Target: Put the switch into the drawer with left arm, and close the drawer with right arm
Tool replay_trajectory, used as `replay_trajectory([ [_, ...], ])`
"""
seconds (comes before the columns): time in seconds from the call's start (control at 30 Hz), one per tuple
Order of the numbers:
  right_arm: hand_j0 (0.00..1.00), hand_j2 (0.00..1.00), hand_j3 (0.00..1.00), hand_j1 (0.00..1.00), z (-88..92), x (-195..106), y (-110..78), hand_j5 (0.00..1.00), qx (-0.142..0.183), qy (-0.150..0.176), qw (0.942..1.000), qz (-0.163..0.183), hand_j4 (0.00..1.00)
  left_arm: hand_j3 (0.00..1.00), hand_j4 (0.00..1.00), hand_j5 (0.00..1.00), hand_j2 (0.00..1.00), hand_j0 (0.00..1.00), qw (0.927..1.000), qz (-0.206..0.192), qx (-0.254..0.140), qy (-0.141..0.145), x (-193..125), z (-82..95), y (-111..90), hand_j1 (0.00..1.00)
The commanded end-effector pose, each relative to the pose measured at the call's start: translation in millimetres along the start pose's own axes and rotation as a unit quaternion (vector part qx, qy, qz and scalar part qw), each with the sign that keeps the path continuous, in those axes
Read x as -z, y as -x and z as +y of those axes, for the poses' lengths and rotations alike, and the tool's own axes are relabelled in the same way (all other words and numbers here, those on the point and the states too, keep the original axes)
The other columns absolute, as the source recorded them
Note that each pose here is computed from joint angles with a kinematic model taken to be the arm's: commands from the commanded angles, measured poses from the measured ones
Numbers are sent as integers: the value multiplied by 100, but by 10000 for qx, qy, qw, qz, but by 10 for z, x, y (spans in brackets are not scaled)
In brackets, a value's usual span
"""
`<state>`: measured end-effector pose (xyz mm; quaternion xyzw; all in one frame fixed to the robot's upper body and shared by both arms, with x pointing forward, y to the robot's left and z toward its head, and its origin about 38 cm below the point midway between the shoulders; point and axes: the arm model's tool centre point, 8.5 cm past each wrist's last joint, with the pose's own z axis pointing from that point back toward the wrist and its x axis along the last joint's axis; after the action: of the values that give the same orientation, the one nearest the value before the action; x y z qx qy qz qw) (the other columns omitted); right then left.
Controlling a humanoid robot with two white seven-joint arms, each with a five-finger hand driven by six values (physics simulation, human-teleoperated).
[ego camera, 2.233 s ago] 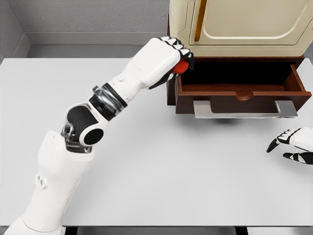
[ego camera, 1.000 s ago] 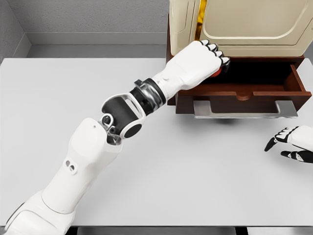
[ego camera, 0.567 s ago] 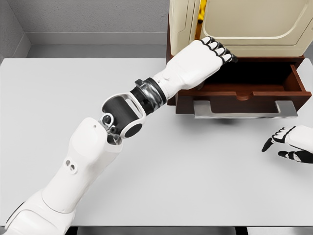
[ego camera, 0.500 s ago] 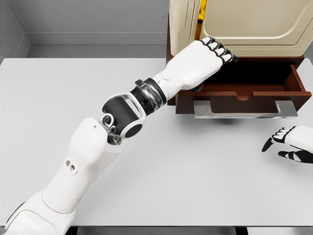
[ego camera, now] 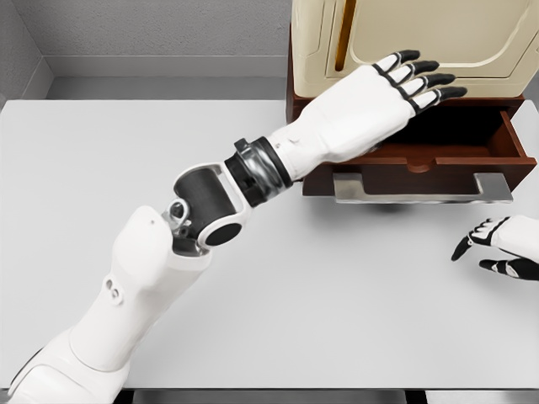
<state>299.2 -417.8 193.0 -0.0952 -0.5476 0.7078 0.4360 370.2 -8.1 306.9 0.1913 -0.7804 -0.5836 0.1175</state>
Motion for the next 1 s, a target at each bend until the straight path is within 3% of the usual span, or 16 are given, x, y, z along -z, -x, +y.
replay_trajectory([
  [0.0, 59, 59, 59, 59, -7, -5, 6, 59, 25, 15, 10000, 10, 59, 100, 100, 100, 100, 100, 9964, -407, -714, -198, -108, 66, 0, 100],
  [0.13, 59, 59, 59, 59, -12, -7, 10, 59, 22, 20, 10000, 17, 59, 100, 100, 100, 100, 100, 9765, -722, -2013, -259, -485, 192, 308, 100],
  [0.23, 59, 59, 59, 59, -7, -6, 10, 59, 26, 15, 10000, 15, 59, 100, 100, 100, 100, 100, 9487, -749, -3061, -245, -886, 369, 639, 100],
  [0.3, 59, 59, 59, 59, -12, -7, 10, 59, 22, 20, 10000, 17, 59, 100, 100, 100, 100, 100, 9468, -1284, -2950, -34, -1001, 408, 587, 100],
  [0.37, 59, 59, 59, 59, -12, -7, 10, 59, 22, 20, 10000, 17, 59, 100, 100, 100, 100, 100, 9459, -1837, -2671, -167, -1151, 483, 536, 100],
  [0.43, 59, 59, 59, 59, -11, -6, 6, 59, 19, 10, 10000, 10, 59, 100, 100, 100, 100, 100, 9459, -1827, -2677, -136, -1256, 463, 568, 100],
  [0.53, 59, 59, 59, 59, -12, -6, 6, 59, 25, 14, 10000, 8, 59, 100, 100, 100, 100, 100, 9257, -1745, -3350, -197, -1476, 605, 726, 100],
  [0.57, 59, 59, 59, 59, -11, -6, 6, 59, 19, 10, 10000, 10, 59, 100, 100, 100, 100, 100, 9144, -1800, -3610, -346, -1469, 631, 732, 100],
  [0.6, 59, 59, 59, 59, -13, -6, 6, 59, 25, 22, 10000, 8, 59, 100, 100, 100, 100, 100, 9018, -1516, -4033, -327, -1439, 626, 797, 100],
  [0.63, 59, 59, 59, 59, -13, -6, 6, 59, 25, 22, 10000, 8, 59, 100, 100, 100, 100, 100, 8884, -1151, -4442, -162, -1385, 619, 877, 100],
  [0.7, 59, 59, 59, 59, -12, -6, 6, 59, 25, 14, 10000, 8, 59, 100, 100, 100, 100, 100, 8761, -758, -4753, 273, -1318, 591, 942, 100],
  [0.77, 59, 59, 59, 59, -11, -8, 10, 59, 21, 17, 10000, 17, 59, 100, 100, 100, 100, 100, 8601, -492, -5060, 426, -1298, 531, 972, 100],
  [0.8, 59, 59, 59, 59, -11, -8, 10, 59, 21, 17, 10000, 17, 59, 100, 100, 100, 100, 100, 8573, -462, -5100, 527, -1302, 494, 963, 100],
  [0.83, 59, 59, 59, 59, -10, -8, 10, 59, 21, 9, 10000, 17, 59, 100, 100, 100, 100, 100, 8531, -594, -5119, 811, -1302, 431, 903, 100],
  [0.9, 59, 59, 59, 59, -7, -8, 14, 59, 29, 22, 10000, 22, 59, 100, 100, 100, 100, 100, 8339, -796, -5343, 1129, -1309, 316, 804, 100],
  [0.97, 59, 59, 59, 59, -12, -10, 18, 59, 26, 27, 10000, 28, 59, 100, 100, 100, 100, 100, 8275, -814, -5412, 1254, -1310, 242, 762, 100],
])
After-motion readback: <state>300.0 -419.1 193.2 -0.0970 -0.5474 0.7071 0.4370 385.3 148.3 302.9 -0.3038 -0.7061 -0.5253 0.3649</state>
